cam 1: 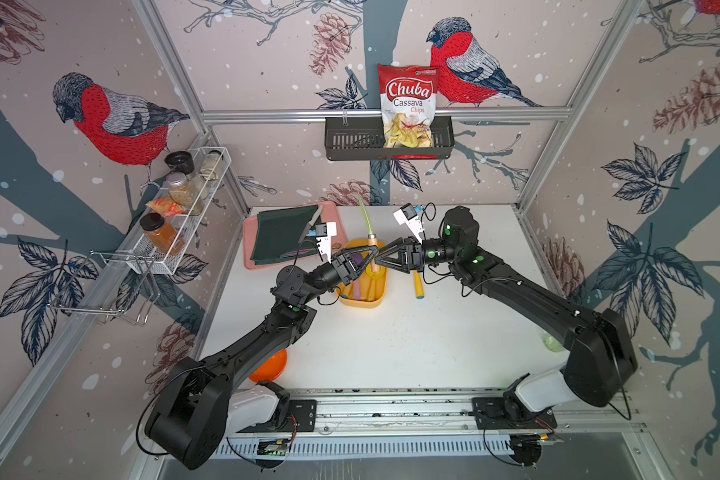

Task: Take the shovel out of the storage box
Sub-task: Place the shovel at the center of the board.

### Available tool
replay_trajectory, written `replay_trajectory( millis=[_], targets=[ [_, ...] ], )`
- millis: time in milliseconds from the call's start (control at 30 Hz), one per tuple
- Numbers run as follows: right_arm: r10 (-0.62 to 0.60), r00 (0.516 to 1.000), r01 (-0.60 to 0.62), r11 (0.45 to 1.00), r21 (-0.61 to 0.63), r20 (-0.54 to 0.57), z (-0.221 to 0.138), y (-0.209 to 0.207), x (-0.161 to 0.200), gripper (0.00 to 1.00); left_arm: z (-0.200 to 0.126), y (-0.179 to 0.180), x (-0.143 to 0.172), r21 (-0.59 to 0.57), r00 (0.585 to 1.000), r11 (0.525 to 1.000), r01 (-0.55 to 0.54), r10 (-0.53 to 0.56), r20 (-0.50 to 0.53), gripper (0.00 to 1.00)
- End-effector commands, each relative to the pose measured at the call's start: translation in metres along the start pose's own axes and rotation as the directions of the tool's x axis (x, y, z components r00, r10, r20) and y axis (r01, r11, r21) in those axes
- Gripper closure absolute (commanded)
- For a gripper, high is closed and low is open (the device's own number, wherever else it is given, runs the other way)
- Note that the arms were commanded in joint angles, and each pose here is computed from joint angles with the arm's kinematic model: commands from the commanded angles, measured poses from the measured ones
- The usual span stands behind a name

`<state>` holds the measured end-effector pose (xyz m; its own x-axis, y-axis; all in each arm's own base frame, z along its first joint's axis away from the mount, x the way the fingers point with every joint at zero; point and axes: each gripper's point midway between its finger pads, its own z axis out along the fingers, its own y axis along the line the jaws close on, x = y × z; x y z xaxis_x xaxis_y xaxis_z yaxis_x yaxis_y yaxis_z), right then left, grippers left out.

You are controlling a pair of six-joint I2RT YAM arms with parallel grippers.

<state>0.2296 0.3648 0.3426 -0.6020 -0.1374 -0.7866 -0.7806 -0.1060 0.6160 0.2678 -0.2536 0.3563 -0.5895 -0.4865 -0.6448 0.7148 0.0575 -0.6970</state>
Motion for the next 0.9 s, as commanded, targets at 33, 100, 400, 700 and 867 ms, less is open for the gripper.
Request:
replay_trajectory(
  millis=[33, 100, 400, 700, 867],
  targets=[
    [-0.024, 1.0, 0.024, 0.999, -0.038, 0.001, 0.001, 0.01, -0.004, 0.5, 0.0, -0.006, -0.003, 0.019, 0.999, 0.998, -0.051, 0.051, 0.017, 1.0],
    [-0.019, 1.0, 0.019, 0.998, -0.053, -0.007, 0.003, 0.012, -0.002, 0.53, 0.001, -0.004, -0.003, 0.017, 0.999, 0.999, -0.049, 0.049, 0.019, 1.0],
    [-0.003, 1.0, 0.002, 0.997, -0.072, -0.016, 0.007, 0.009, -0.001, 0.69, 0.0, -0.002, 0.0, 0.022, 0.999, 0.999, -0.035, 0.034, 0.018, 1.0],
    [0.022, 0.999, -0.024, 0.998, -0.055, -0.026, 0.008, -0.001, 0.006, 0.82, 0.001, 0.002, 0.005, 0.006, 0.999, 0.999, -0.033, 0.033, 0.0, 1.0],
    [0.029, 0.999, -0.029, 0.999, -0.014, -0.023, 0.006, -0.01, 0.007, 0.84, 0.001, 0.015, 0.008, -0.066, 0.999, 0.997, -0.036, 0.035, -0.02, 0.41]
  ],
)
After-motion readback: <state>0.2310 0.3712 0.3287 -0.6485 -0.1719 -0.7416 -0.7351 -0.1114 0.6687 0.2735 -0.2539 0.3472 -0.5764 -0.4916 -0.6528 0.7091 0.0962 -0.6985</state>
